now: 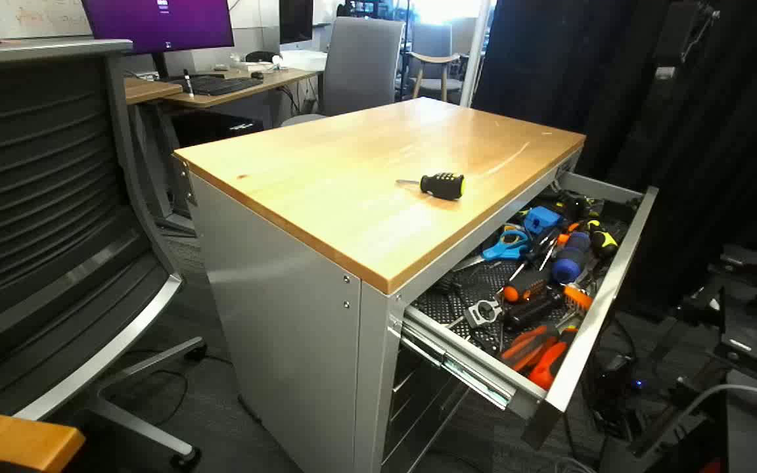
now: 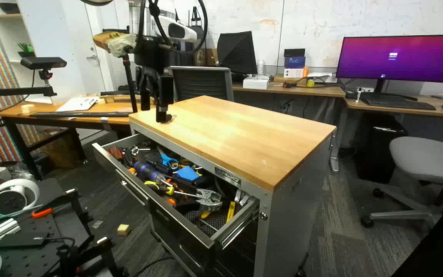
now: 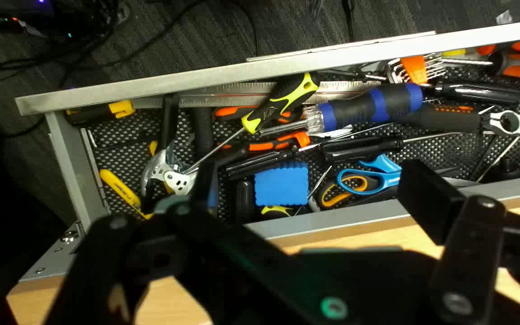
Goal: Pick up the screwdriver and put it in the open drawer and then close the drawer
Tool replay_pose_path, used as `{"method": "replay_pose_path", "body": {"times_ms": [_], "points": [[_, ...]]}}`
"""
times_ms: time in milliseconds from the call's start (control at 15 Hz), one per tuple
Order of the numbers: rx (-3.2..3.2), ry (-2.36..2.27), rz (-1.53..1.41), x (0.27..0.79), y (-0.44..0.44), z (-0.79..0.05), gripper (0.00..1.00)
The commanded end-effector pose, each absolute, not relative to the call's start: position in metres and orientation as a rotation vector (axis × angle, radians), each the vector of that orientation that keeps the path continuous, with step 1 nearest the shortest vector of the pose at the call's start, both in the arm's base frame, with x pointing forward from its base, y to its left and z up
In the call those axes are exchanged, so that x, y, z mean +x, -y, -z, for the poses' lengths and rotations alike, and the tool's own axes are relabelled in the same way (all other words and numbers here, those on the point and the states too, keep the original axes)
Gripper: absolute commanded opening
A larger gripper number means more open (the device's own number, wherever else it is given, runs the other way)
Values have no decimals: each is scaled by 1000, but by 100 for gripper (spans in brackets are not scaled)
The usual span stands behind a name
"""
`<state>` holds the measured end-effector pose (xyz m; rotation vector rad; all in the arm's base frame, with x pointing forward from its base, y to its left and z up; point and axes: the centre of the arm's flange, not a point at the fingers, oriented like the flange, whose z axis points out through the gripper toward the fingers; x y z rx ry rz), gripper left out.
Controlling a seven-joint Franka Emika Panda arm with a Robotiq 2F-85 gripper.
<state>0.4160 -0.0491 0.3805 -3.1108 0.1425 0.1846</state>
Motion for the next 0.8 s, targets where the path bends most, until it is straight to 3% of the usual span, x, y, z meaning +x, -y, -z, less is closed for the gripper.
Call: {"method": "replay_pose_path", "body": {"times_ms": [0,400,733], "points": [[-3111,-143,-179,417,49,-382,100],[-3115,-128,-206,433,42,-376,100],[-3170,269,-408,486,-67,-326,100]]}}
